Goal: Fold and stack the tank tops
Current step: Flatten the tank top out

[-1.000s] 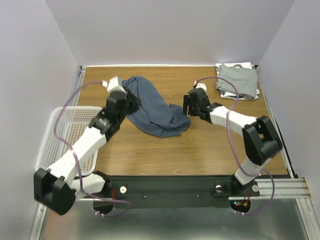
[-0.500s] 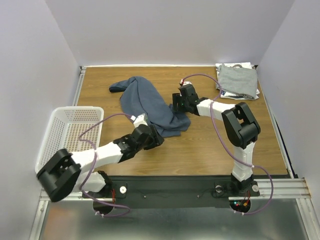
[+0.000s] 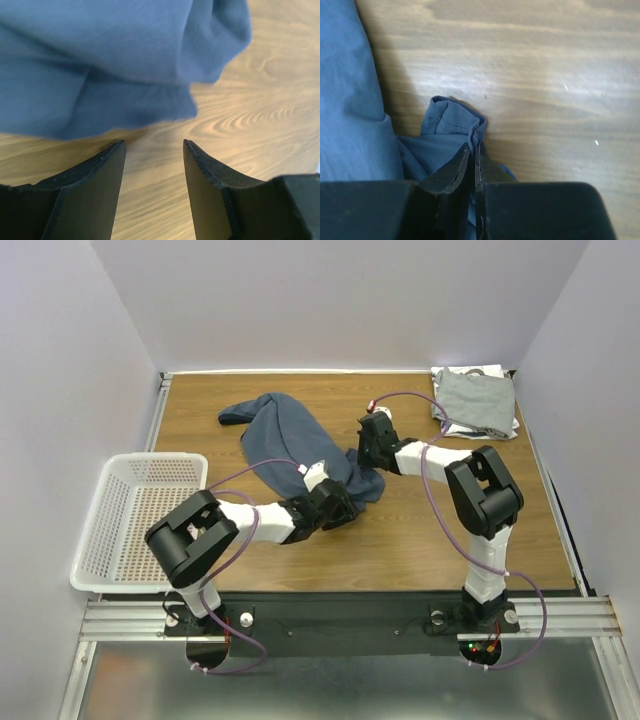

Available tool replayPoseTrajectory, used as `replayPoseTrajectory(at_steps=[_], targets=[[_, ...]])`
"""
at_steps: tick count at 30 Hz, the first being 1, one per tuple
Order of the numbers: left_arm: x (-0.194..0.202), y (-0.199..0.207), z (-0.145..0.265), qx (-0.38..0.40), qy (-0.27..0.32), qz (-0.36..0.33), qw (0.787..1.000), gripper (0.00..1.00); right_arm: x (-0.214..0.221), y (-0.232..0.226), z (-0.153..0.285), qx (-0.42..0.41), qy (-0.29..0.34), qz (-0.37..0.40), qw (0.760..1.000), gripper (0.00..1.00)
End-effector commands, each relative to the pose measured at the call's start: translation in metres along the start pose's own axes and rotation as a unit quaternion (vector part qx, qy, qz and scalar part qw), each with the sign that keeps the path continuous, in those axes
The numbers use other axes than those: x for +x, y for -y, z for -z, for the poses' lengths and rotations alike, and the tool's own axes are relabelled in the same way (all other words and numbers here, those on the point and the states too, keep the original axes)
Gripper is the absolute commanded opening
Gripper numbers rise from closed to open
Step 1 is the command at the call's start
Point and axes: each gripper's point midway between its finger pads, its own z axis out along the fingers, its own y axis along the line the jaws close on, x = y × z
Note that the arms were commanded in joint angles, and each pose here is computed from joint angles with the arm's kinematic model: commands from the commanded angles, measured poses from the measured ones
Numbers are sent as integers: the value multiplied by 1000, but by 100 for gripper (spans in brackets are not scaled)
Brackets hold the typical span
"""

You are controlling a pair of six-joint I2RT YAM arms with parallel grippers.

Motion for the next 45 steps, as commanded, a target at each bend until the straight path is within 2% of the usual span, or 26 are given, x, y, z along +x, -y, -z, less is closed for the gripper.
replayPoseTrajectory(at_steps=[1, 3, 8, 10, 12, 13, 14, 15, 17, 18, 19, 20, 22, 23, 24, 26, 29, 33, 35, 36, 37, 38, 39, 41, 43, 45], targets=[[-7, 1, -8, -30, 31, 38, 998, 60, -20, 0, 20, 5, 39, -37, 999, 7], [-3, -13, -11, -65, 31, 44, 996, 60, -20, 3, 26, 8, 42, -45, 998, 6], [-6, -19, -25, -107, 40, 45, 992, 59, -23, 7, 39, 11, 52, -54, 997, 5], [-4, -18, -29, -117, 33, 50, 991, 52, -26, 7, 45, 9, 57, -57, 997, 5], [1, -25, -33, -131, 27, 50, 990, 39, -28, 6, 49, 5, 60, -60, 996, 5], [1, -25, -33, -135, 25, 48, 989, 27, -30, 5, 53, 2, 63, -64, 996, 5], [3, -28, -33, -140, 23, 45, 989, 22, -31, 6, 55, 3, 66, -64, 996, 5], [2, -30, -30, -144, 24, 43, 988, 12, -36, 9, 59, 11, 76, -65, 995, 5], [1, -39, -21, -153, 28, 40, 987, 0, -39, 18, 61, 33, 83, -63, 994, 5], [-7, -33, -10, -142, 38, 43, 988, 0, -45, 30, 63, 54, 93, -69, 992, 5], [-9, -51, 0, -165, 48, 36, 985, 0, -50, 37, 67, 62, 97, -81, 990, 5], [-21, -44, 16, -151, 63, 41, 986, 0, -54, 44, 70, 66, 100, -89, 989, 5], [-33, -70, 37, -183, 85, 33, 979, 0, -65, 70, 78, 85, 110, -122, 983, 3], [-46, -64, 53, -168, 104, 41, 979, 0, -67, 79, 81, 91, 114, -131, 981, 2], [-53, -78, 65, -186, 116, 38, 975, 0, -71, 95, 84, 104, 119, -145, 977, 2], [-63, -101, 81, -203, 131, 44, 969, 0, -73, 105, 93, 110, 127, -160, 973, 1], [-86, -116, 107, -188, 159, 68, 967, 0, -58, 112, 118, 105, 134, -176, 969, 1], [-94, -127, 124, -182, 168, 78, 966, 0, -28, 106, 138, 67, 121, -200, 970, 3], [-89, -129, 126, -176, 163, 78, 968, 0, 3, 108, 140, 54, 101, -204, 972, 13], [-87, -127, 128, -168, 157, 81, 970, 0, 12, 109, 144, 49, 97, -207, 972, 26], [-84, -129, 128, -167, 152, 81, 971, 0, 20, 113, 151, 50, 102, -206, 972, 32], [-83, -128, 130, -160, 151, 84, 972, 0, 22, 116, 154, 53, 108, -204, 971, 39], [-79, -126, 129, -152, 143, 88, 974, 0, 19, 126, 159, 74, 125, -205, 968, 52], [-72, -127, 128, -138, 134, 91, 977, 0, 18, 135, 165, 92, 140, -202, 965, 64], [-70, -126, 128, -128, 133, 99, 978, 0, 17, 141, 166, 109, 145, -199, 963, 68], [-69, -130, 131, -132, 136, 102, 977, 0, 20, 144, 162, 120, 136, -194, 964, 68]])
